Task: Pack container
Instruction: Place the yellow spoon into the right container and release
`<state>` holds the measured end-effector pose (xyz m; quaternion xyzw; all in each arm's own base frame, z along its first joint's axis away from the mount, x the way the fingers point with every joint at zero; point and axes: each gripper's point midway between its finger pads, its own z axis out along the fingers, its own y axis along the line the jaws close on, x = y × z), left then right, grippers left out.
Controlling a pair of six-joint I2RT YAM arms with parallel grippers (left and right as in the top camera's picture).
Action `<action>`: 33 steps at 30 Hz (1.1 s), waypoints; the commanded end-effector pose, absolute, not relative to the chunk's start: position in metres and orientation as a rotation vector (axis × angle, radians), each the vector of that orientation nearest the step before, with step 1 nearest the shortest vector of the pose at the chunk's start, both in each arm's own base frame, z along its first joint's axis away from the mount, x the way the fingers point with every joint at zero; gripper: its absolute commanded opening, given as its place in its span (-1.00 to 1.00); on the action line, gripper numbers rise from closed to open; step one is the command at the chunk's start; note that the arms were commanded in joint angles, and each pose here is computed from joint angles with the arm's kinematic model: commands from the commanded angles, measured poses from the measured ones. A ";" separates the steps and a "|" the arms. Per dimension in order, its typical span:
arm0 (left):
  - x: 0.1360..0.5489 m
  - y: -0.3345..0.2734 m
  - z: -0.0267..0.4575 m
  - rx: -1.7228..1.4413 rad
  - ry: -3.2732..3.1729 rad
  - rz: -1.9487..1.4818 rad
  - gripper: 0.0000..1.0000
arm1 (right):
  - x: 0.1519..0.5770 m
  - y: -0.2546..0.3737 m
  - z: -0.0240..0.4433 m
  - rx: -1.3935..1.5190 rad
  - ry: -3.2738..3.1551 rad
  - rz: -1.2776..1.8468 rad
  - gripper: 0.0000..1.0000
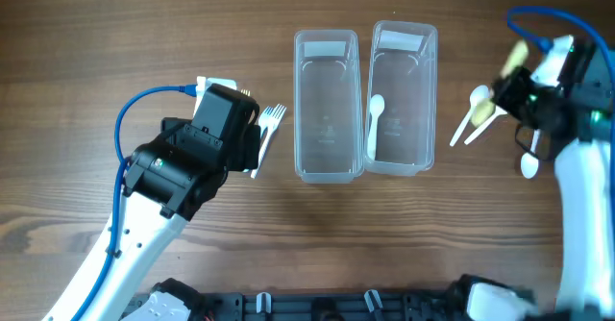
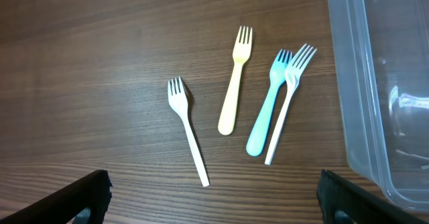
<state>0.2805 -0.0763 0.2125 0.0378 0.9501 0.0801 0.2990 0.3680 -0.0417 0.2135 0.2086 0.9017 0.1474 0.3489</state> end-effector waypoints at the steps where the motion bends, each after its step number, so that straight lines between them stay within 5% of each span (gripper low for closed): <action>1: 0.281 -0.076 0.216 0.077 2.517 0.197 1.00 | 0.368 0.014 0.242 0.357 2.293 0.470 -0.91; 12: 0.281 -0.076 0.216 0.077 2.517 0.197 1.00 | 0.392 0.085 0.116 0.189 2.620 0.371 -0.91; 17: 0.281 -0.076 0.216 0.077 2.517 0.197 1.00 | 0.401 0.081 0.117 0.124 2.605 0.334 -0.24; 19: 0.281 -0.076 0.216 0.077 2.517 0.197 0.99 | 0.409 0.059 0.138 0.176 2.543 0.256 0.09; 25: 0.281 -0.076 0.216 0.077 2.517 0.197 0.99 | 0.398 -0.049 0.200 0.499 2.344 0.085 0.30; 29: 0.281 -0.076 0.216 0.077 2.517 0.197 1.00 | 0.374 -0.127 0.203 0.773 2.267 0.001 0.31; 33: 0.281 -0.076 0.216 0.077 2.517 0.197 1.00 | 0.344 -0.194 0.169 1.053 2.233 -0.064 0.07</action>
